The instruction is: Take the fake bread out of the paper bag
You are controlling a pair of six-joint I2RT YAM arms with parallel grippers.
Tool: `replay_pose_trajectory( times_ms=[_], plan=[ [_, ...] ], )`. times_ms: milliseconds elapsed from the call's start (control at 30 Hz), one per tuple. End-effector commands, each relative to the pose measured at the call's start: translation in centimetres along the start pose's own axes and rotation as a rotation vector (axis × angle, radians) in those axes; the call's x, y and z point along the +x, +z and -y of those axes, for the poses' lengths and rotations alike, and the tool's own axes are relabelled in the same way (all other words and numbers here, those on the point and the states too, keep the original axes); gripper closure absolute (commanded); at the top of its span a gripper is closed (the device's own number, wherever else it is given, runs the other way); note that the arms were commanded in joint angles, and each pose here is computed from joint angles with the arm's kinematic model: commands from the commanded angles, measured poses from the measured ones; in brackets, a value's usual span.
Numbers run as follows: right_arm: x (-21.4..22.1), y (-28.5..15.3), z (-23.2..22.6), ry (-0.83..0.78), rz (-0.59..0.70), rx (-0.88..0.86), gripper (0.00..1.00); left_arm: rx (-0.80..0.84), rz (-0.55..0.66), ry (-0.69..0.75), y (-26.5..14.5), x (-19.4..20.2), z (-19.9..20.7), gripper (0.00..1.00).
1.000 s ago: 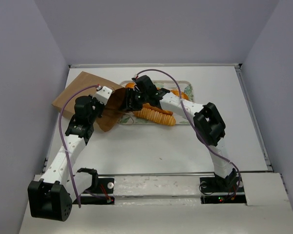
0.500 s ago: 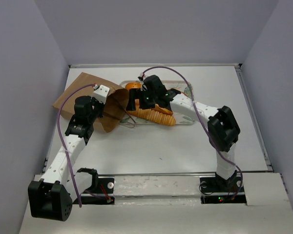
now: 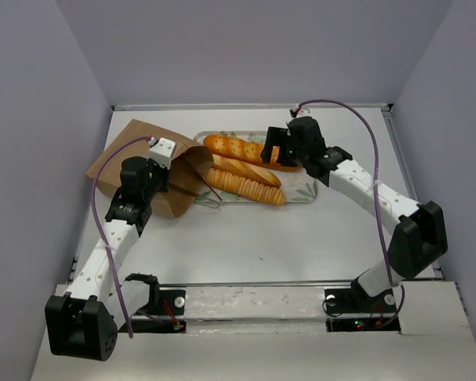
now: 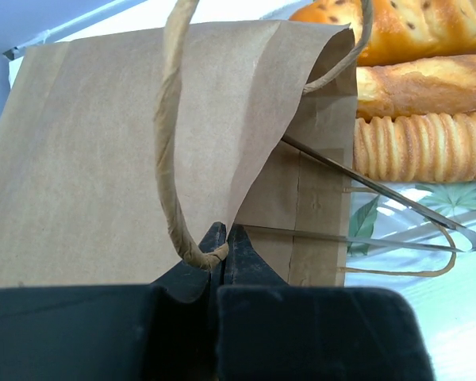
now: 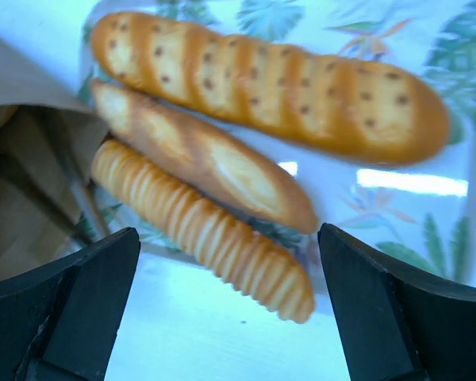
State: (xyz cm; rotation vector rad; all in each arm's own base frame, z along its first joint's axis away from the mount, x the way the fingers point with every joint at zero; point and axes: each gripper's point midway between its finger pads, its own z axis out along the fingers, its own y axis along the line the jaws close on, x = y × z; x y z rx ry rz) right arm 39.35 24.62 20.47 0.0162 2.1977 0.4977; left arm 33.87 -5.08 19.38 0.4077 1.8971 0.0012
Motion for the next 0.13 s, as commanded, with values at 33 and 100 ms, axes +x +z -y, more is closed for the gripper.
replay_pose_trajectory(
  times_ms=[33, 100],
  plan=[
    [-3.8, -3.8, 7.1, -0.022, 0.188, 0.331, 0.0, 0.033, 0.063, -0.004, -0.9, -1.2, 0.7, 1.0],
    [-4.1, -4.4, 10.4, -0.006, 0.169, 0.414, 0.0, 0.036, 0.067, 0.01, -1.1, -1.2, 0.7, 1.0]
  ],
)
